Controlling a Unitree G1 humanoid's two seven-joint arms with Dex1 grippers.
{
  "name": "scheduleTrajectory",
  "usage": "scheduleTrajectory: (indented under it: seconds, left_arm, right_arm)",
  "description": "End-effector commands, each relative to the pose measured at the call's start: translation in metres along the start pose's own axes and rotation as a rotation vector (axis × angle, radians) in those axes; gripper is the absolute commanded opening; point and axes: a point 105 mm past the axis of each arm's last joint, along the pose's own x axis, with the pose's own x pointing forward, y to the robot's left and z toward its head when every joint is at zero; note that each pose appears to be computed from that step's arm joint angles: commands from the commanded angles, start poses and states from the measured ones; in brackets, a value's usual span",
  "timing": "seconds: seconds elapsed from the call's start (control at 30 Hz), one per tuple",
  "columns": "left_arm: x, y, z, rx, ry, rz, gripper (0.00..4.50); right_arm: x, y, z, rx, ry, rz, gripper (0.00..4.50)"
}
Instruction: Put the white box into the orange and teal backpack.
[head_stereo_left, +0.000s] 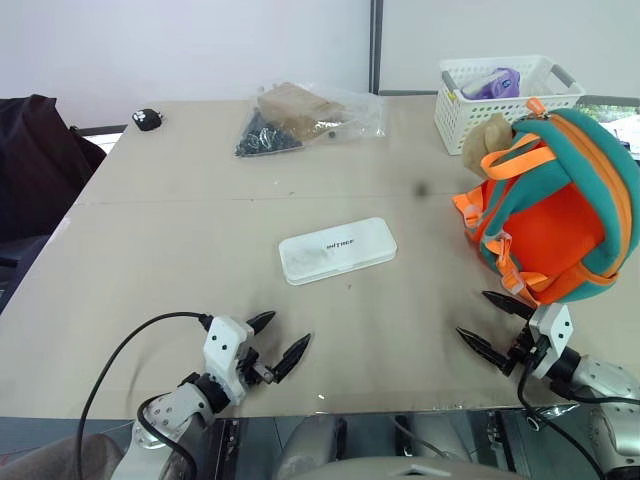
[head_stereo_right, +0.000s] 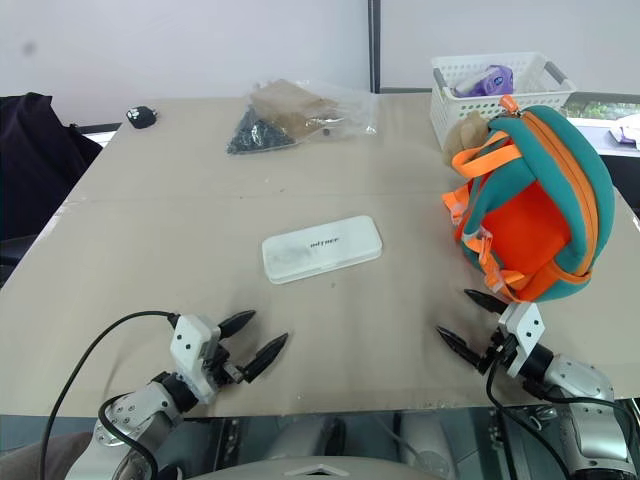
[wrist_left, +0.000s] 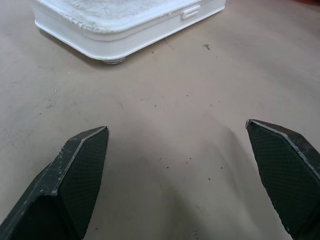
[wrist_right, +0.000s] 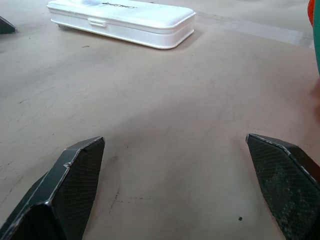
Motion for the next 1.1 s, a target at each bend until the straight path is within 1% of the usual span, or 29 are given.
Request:
scheduleTrajectory:
  seconds: [0.03, 0.13, 0.57, 0.73, 0.83, 0.9, 0.93, 1.0, 1.03, 1.07, 1.1]
  left_arm:
    - [-0.007, 0.01, -0.013, -0.029, 0.046, 0.054, 4.5]
    - [-0.007, 0.01, -0.008, -0.043, 0.013, 0.039, 4.5]
    - [-0.008, 0.013, -0.005, -0.043, 0.003, 0.021, 4.5]
    - [-0.01, 0.022, 0.007, -0.058, -0.033, 0.014, 4.5]
    - [-0.019, 0.036, 0.02, -0.14, -0.043, 0.0, 4.5]
    - [-0.027, 0.046, 0.03, -0.288, -0.044, -0.036, 4.5]
    - [-0.033, 0.05, 0.037, -0.353, -0.041, -0.087, 4.5]
    - [-0.038, 0.065, 0.048, -0.477, -0.022, -0.122, 4.5]
    - [-0.04, 0.073, 0.052, -0.53, -0.016, -0.137, 4.5]
    - [-0.04, 0.082, 0.055, -0.544, -0.005, -0.137, 4.5]
    - [-0.039, 0.089, 0.058, -0.565, 0.002, -0.144, 4.5]
  right_arm:
    - [-0.001, -0.001, -0.001, 0.0, 0.004, -0.007, 4.48]
    - [0.0, -0.001, -0.002, 0.0, 0.009, -0.011, 4.48]
    - [0.001, -0.001, -0.003, 0.002, 0.01, -0.012, 4.48]
    - [0.005, -0.002, 0.001, -0.007, 0.001, -0.008, 4.48]
    - [0.018, -0.001, 0.011, -0.008, -0.027, 0.003, 4.48]
    - [0.03, -0.005, 0.02, 0.012, -0.051, -0.033, 4.48]
    - [0.04, -0.007, 0.027, 0.004, -0.063, -0.045, 4.48]
    - [0.058, -0.018, 0.039, -0.072, -0.083, -0.106, 4.48]
    - [0.066, -0.023, 0.045, -0.089, -0.1, -0.137, 3.99]
    - [0.074, -0.028, 0.049, -0.105, -0.103, -0.169, 3.9]
    - [0.082, -0.03, 0.053, -0.119, -0.113, -0.184, 3.51]
